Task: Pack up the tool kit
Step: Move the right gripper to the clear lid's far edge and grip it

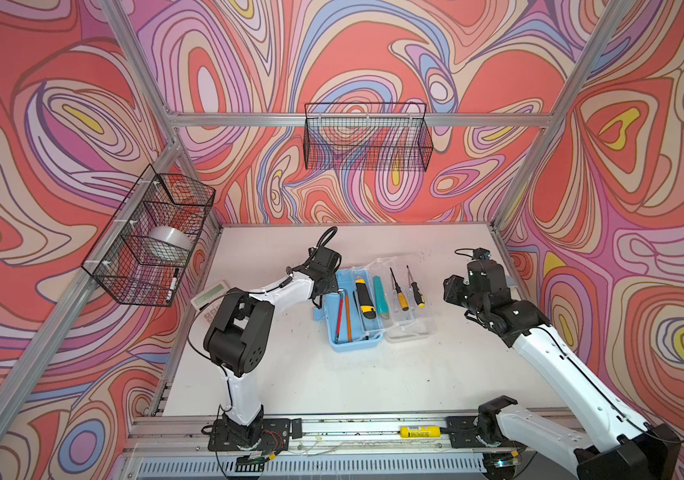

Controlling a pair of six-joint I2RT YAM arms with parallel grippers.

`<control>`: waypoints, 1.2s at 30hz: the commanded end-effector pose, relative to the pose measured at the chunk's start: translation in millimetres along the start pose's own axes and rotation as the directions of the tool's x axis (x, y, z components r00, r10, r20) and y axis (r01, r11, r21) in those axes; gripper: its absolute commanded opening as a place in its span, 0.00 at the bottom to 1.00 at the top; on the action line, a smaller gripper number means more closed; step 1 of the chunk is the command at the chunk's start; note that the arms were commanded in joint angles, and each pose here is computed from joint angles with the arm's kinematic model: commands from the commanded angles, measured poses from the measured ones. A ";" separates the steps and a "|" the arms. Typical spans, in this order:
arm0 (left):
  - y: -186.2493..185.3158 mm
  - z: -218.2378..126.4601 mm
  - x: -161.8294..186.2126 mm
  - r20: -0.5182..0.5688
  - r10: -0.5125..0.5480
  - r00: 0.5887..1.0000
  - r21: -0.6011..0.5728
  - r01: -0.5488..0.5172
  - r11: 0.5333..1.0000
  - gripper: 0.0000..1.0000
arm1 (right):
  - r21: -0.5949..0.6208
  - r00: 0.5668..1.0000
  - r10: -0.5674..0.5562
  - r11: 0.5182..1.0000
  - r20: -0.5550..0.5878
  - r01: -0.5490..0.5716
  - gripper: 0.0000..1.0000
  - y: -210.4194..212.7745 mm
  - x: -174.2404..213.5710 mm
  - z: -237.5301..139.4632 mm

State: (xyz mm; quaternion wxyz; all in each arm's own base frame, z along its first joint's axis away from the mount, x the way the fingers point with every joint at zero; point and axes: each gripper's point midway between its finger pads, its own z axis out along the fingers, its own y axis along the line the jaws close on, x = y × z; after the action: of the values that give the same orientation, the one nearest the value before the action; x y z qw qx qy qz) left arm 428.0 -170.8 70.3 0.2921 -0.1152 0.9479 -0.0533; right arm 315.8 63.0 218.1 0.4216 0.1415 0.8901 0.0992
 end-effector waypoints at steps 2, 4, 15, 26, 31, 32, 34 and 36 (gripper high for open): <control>7.6 -11.1 -9.6 0.036 -0.004 0.999 -0.017 0.005 1.000 0.00 | -0.026 0.996 0.041 0.999 -0.082 -0.043 0.42 -10.5 30.6 2.1; 7.4 -9.8 -7.8 0.032 -0.010 0.999 -0.013 0.011 1.000 0.00 | -0.026 0.991 0.063 0.997 -0.120 -0.067 0.42 -15.2 47.5 2.6; 4.0 -5.4 -3.7 0.021 -0.032 0.999 0.014 0.032 0.999 0.00 | -0.068 0.945 0.144 0.983 -0.292 -0.170 0.40 -23.0 122.8 25.5; 2.9 -4.9 0.9 0.006 -0.036 0.999 0.028 0.036 0.999 0.00 | -0.102 0.942 0.141 0.979 -0.304 -0.179 0.39 -18.3 136.3 57.0; 1.4 -5.3 1.6 0.000 -0.038 0.999 0.036 0.038 0.999 0.00 | -0.108 0.935 0.140 0.977 -0.326 -0.183 0.38 -16.4 142.8 66.4; 1.8 -4.7 2.8 -0.003 -0.040 0.999 0.036 0.040 0.999 0.00 | -0.110 0.934 0.141 0.976 -0.328 -0.186 0.37 -15.8 143.9 68.2; 0.6 -4.7 3.2 -0.007 -0.044 0.999 0.041 0.044 0.998 0.00 | -0.105 0.931 0.145 0.976 -0.336 -0.190 0.36 -16.9 147.4 71.2; -6.3 -5.1 -2.8 0.012 -0.054 0.998 0.073 0.053 0.996 0.00 | -0.103 0.929 0.146 0.976 -0.340 -0.192 0.35 -17.2 149.1 74.4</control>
State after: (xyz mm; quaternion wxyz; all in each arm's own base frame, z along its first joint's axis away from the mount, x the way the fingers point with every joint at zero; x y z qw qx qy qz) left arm 427.5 -170.2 69.9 0.2954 -0.1232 0.9450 -0.0671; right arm 277.7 99.4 62.7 0.2615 0.1691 0.9268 0.2097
